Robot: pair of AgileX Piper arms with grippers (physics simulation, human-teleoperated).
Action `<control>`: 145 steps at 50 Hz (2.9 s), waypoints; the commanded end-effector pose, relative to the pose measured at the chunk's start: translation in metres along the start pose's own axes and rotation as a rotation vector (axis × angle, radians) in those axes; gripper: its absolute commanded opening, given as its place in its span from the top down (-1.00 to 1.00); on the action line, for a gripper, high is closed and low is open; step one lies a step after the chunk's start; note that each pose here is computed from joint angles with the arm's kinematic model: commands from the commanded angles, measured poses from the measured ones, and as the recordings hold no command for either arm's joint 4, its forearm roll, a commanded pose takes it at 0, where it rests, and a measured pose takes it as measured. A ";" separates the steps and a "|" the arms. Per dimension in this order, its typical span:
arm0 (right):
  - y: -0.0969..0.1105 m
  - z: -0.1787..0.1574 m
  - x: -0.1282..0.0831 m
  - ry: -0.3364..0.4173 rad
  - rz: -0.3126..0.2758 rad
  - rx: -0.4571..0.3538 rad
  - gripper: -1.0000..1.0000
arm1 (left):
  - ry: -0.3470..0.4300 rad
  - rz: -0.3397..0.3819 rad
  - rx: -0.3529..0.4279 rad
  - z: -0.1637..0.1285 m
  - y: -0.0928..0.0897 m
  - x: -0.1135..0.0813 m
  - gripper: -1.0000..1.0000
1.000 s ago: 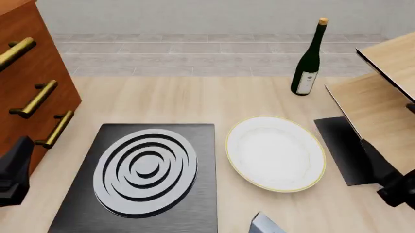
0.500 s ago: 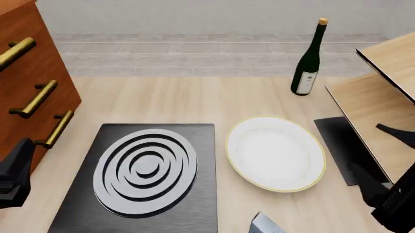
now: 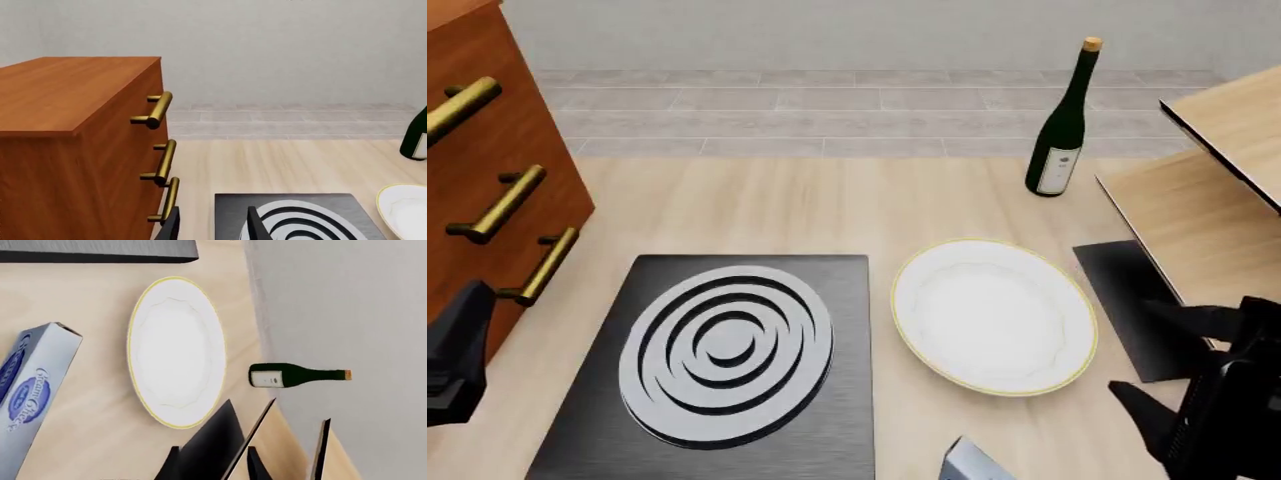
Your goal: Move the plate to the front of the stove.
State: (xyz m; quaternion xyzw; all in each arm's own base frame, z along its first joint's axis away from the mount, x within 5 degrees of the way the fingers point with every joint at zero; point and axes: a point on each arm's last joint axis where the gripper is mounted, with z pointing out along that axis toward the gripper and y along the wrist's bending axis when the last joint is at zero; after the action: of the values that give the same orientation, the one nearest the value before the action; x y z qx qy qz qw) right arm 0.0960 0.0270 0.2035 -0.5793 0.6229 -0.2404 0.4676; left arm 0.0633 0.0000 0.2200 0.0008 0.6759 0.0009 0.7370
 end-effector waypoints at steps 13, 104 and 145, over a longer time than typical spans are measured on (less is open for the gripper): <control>0.009 0.024 -0.004 0.007 -0.065 -0.171 -1.00 | -0.001 -0.002 0.000 0.001 0.000 0.003 -1.00; 0.029 0.107 0.007 0.079 -0.131 -0.317 -1.00 | 0.000 -0.001 -0.001 0.002 0.000 0.002 -1.00; 0.034 0.128 0.012 0.096 -0.120 -0.333 1.00 | 0.000 -0.001 -0.001 0.002 0.000 0.002 -1.00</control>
State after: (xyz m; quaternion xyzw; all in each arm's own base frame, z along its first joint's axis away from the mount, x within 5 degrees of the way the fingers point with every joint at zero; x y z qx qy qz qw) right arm 0.1795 0.0540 0.1201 -0.6671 0.6441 -0.1823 0.3270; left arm 0.0652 0.0001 0.2181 -0.0001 0.6760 0.0007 0.7369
